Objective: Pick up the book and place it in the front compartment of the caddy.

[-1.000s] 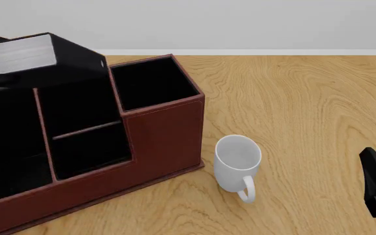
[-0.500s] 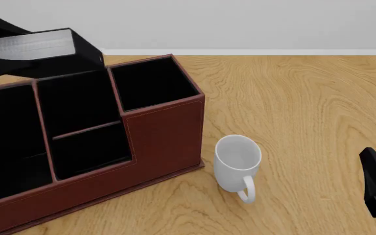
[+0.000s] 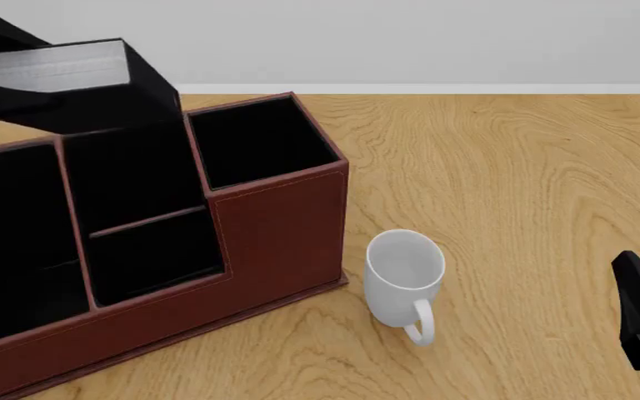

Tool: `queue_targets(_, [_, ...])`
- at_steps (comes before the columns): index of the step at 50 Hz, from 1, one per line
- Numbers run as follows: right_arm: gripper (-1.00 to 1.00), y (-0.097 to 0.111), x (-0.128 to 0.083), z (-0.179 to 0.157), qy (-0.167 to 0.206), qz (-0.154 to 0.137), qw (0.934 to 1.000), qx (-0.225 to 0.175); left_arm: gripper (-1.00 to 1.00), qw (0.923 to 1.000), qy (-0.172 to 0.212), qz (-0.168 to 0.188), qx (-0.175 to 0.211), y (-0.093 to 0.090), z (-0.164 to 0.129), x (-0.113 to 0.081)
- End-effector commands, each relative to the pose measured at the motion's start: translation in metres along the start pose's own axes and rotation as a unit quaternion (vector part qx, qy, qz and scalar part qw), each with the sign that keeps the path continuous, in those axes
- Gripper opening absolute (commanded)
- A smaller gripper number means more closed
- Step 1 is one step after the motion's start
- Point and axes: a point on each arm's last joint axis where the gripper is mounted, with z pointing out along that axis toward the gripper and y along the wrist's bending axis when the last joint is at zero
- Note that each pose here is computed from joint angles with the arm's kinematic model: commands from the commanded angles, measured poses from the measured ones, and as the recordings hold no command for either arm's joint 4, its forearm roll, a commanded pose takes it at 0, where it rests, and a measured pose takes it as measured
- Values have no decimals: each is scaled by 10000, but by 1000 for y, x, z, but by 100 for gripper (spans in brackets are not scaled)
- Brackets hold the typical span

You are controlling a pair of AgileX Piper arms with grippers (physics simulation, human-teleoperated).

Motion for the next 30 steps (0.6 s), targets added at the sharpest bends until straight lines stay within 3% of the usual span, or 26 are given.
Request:
queue_targets(1, [100,0,0,0,-1,1,10000,1,-100,9998,-22,-84,-166,15,-9,-6])
queue_targets(4, [100,0,0,0,-1,2,10000,1,-100,9997,43,-165,-164,18,-8,-5])
queue_targets(5, [100,0,0,0,0,-1,10000,-1,-100,9992,165,-345,-141,24,-5,-4])
queue_targets(30, [100,0,0,0,0,0,10000,0,-100,9977,242,-623,-71,40,-14,-10])
